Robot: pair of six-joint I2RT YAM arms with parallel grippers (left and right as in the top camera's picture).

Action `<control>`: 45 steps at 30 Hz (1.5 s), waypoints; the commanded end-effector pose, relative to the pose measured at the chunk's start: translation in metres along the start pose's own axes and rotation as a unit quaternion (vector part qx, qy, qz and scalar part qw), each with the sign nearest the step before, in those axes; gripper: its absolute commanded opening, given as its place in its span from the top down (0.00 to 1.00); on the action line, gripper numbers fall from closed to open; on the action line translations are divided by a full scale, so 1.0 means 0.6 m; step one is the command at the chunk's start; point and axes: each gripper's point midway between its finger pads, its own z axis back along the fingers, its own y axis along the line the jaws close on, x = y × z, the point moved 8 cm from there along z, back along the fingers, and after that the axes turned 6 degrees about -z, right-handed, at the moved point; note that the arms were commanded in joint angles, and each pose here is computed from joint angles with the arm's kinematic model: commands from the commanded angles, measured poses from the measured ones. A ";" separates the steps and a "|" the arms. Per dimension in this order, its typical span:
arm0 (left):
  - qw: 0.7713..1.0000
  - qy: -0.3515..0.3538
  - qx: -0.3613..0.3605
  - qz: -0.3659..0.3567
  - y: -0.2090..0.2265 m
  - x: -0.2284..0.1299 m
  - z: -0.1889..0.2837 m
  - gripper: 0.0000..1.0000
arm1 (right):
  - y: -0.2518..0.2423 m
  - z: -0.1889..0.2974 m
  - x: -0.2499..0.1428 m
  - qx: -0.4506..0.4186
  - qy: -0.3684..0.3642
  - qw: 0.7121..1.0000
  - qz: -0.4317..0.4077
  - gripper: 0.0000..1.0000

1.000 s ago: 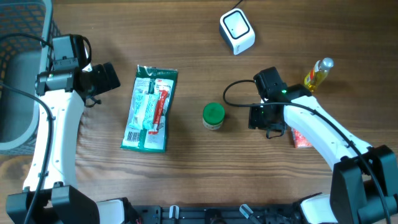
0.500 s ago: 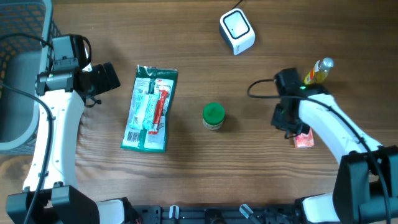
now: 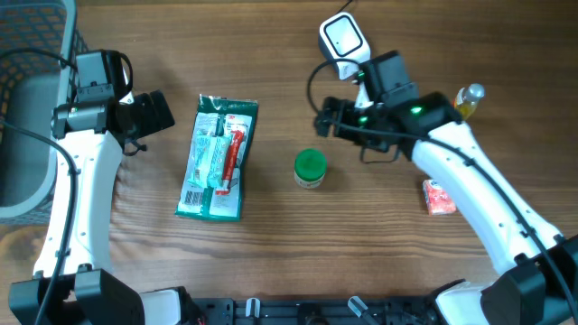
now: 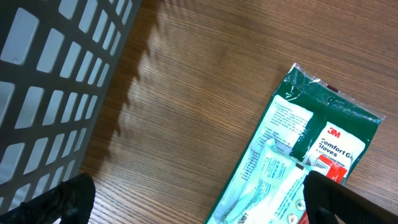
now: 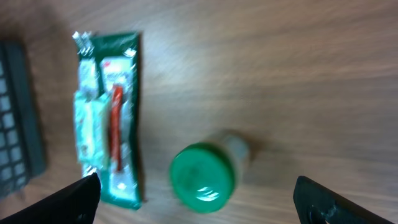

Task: Scan the item barcode
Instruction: 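Move the right gripper over the green-lidded jar, then lower the right gripper and grasp the jar by its green lid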

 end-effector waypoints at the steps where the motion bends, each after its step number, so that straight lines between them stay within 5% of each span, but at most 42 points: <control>1: 1.000 -0.001 0.005 0.006 0.003 0.001 -0.002 0.00 | 0.012 -0.012 -0.017 -0.040 -0.024 0.995 -0.085 0.01; 10: 1.000 -0.001 0.005 0.006 0.003 0.001 -0.002 0.00 | 0.017 -0.118 -0.061 -0.144 -0.032 0.985 -0.085 0.00; 17: 1.000 -0.001 0.005 0.006 0.003 0.001 -0.002 0.00 | 0.001 -0.168 -0.074 -0.172 0.002 0.980 -0.096 0.28; 23: 1.000 -0.001 0.005 0.006 0.003 0.001 -0.002 0.00 | -0.005 -0.165 -0.079 -0.182 0.012 0.979 -0.095 0.27; 27: 1.000 -0.001 0.005 0.006 0.003 0.001 -0.002 0.00 | -0.007 -0.165 -0.081 -0.186 0.015 0.978 -0.098 0.04; 29: 1.000 -0.001 0.005 0.006 0.003 0.001 -0.002 0.00 | -0.009 -0.163 -0.086 -0.190 0.026 0.976 -0.100 0.00; 34: 1.000 -0.001 0.005 0.006 0.003 0.001 -0.002 0.00 | -0.010 -0.162 -0.093 -0.190 0.043 0.975 -0.106 0.01; 38: 1.000 -0.001 0.005 0.006 0.003 0.001 -0.002 0.00 | -0.012 -0.161 -0.095 -0.195 0.045 0.974 -0.106 0.17; 45: 1.000 -0.001 0.005 0.006 0.003 0.001 -0.002 0.00 | -0.013 -0.161 -0.094 -0.194 0.049 0.977 -0.076 0.23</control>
